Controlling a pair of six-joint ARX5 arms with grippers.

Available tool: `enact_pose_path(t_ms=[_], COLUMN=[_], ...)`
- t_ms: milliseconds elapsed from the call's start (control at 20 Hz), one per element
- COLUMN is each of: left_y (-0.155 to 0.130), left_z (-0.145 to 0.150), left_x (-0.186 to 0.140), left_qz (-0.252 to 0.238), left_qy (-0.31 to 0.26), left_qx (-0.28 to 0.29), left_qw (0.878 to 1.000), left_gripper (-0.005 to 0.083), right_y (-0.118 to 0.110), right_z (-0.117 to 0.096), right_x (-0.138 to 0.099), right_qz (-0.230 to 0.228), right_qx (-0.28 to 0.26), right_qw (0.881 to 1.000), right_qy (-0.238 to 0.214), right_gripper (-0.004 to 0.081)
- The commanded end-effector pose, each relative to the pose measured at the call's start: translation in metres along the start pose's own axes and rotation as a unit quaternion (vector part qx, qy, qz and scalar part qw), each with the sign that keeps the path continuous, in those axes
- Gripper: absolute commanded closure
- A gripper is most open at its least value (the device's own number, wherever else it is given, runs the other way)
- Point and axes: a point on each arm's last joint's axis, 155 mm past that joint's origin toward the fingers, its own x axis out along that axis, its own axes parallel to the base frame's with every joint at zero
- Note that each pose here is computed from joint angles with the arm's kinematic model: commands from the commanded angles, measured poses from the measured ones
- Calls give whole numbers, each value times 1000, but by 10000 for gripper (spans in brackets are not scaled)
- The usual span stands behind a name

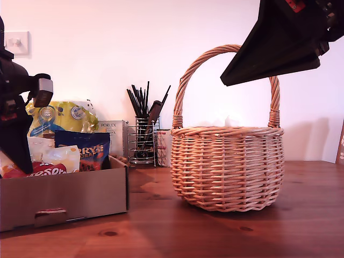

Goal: Move the bags of Easter eggs from the cardboard box on the left into the woven basket on the right side.

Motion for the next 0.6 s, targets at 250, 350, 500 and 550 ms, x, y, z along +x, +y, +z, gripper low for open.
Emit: enact_pose_path(t_ms=[250, 350, 500, 550], left_y=[-27, -30, -46, -49], left_z=[18, 27, 36, 39], left_x=[-14, -21, -32, -36], left_qz=[-32, -23, -26, -22], left_qy=[4, -5, -24, -29], left_qx=[13, 25, 43, 49], left_qw=[999, 999, 998, 998], left_gripper=[799, 799, 799, 799], right_y=[2, 2, 5, 7], right_z=[20, 24, 36, 39], right_x=[-1, -1, 4, 9], right_qz=[4, 3, 16, 24], right_qx=[-12, -15, -28, -37], right_qw=[999, 999, 997, 996], right_qy=[-34, -43, -66, -72], right_gripper=[782, 782, 782, 782])
